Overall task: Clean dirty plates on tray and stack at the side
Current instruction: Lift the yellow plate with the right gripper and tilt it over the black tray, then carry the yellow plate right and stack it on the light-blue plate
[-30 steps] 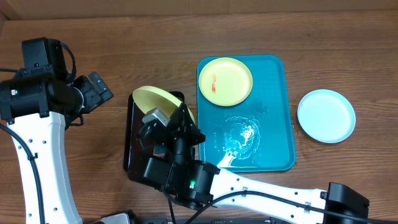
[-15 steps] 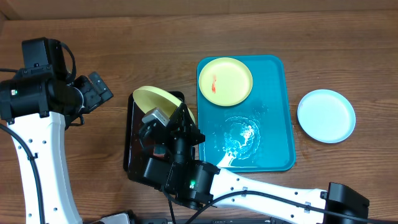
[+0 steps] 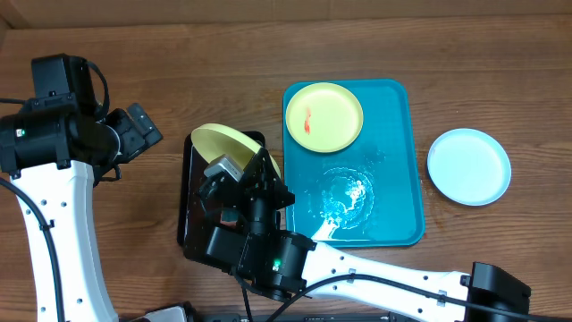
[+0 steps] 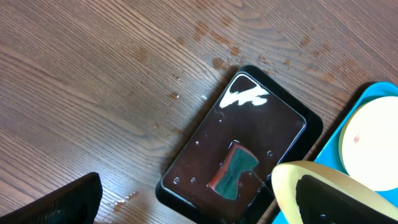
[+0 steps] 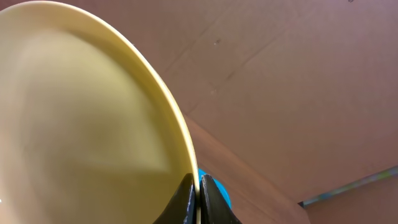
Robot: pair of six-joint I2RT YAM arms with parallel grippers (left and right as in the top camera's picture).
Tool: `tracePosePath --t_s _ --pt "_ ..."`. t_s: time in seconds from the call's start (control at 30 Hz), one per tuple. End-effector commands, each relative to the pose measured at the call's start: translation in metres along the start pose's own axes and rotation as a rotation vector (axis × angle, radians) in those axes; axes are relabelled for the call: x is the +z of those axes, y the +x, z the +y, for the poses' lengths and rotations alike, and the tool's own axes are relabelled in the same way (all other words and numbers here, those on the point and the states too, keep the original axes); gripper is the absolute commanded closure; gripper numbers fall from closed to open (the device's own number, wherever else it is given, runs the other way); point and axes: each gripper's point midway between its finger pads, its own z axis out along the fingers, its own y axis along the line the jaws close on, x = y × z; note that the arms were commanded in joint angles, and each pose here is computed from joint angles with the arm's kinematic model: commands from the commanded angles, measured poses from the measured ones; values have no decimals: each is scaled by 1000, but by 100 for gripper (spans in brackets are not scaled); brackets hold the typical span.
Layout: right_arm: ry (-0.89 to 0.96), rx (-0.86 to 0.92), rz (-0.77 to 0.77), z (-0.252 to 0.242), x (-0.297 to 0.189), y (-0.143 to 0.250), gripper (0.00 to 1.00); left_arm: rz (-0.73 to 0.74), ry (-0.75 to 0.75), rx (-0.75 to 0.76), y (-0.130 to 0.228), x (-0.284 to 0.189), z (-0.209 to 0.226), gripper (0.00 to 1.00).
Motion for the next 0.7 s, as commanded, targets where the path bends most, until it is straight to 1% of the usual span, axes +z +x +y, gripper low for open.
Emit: tracePosePath --t_s 0.0,0.27,0.37,0.43,0.53,0.6,0.67 --pt "30 60 -18 -19 -5 -12 96 -28 -3 9 -5 -6 1 0" --pt "29 62 -14 -20 -3 -11 96 -28 -3 9 -5 -6 1 0" --pt "0 94 13 -19 11 -7 96 -28 -3 9 -5 -6 1 0" --pt "-32 158 48 -18 27 0 96 -28 -3 9 -5 -6 1 0" --pt "-191 251 142 -5 54 18 96 -28 -3 9 -5 -6 1 0" --pt "-360 345 231 6 64 29 96 -28 -3 9 -5 -6 1 0" --pt "-565 492 344 9 70 35 96 -28 -3 9 -5 -6 1 0"
